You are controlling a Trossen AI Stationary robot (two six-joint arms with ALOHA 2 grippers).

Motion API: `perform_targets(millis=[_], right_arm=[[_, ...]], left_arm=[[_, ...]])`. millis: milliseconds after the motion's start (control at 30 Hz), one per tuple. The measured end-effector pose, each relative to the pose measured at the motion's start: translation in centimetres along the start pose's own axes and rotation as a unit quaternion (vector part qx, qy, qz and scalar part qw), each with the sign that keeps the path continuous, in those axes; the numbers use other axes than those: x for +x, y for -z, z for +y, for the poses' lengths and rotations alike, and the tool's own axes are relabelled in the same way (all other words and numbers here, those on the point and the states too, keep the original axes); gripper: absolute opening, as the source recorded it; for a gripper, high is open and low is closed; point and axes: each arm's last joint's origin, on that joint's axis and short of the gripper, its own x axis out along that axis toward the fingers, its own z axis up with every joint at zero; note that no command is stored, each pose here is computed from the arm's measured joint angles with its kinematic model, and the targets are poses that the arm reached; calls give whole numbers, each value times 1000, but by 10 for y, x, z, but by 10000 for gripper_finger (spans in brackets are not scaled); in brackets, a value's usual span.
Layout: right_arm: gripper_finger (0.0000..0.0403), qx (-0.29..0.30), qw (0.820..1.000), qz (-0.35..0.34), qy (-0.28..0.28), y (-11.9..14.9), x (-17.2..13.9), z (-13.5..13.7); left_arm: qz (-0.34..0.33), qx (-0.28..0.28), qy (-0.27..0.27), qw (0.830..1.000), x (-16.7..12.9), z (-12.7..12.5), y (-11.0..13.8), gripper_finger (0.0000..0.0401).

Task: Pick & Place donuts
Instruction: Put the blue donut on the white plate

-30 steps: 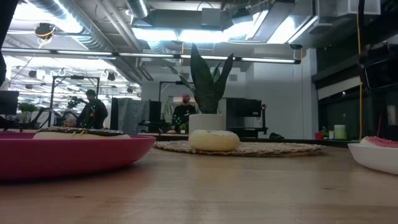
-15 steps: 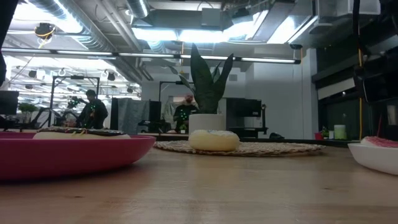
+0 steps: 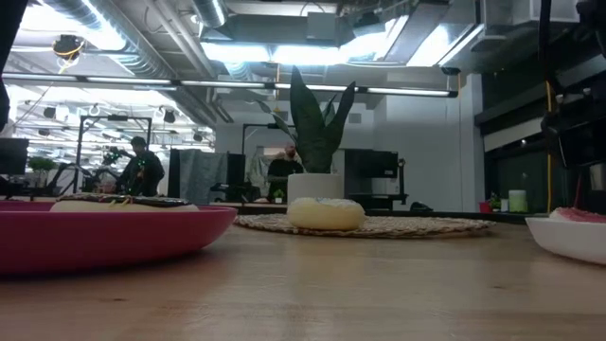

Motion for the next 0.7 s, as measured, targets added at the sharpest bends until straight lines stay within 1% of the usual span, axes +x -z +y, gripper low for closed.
perform_targets(millis=[167, 300, 467, 700], right_arm=[[137, 1, 1000, 1, 4, 0, -1, -1], [139, 3, 1000, 1, 11, 1, -3, -2], [139, 5, 1000, 2, 3, 2, -8, 1], [140, 29, 1000, 3, 9, 6, -22, 1]], left_arm=[[0, 0, 0, 1000, 0, 0, 0, 165], [0, 0, 0, 1000, 0, 0, 0, 165], [0, 0, 0, 1000, 0, 0, 0, 165], [0, 0, 0, 1000, 0, 0, 0, 166]])
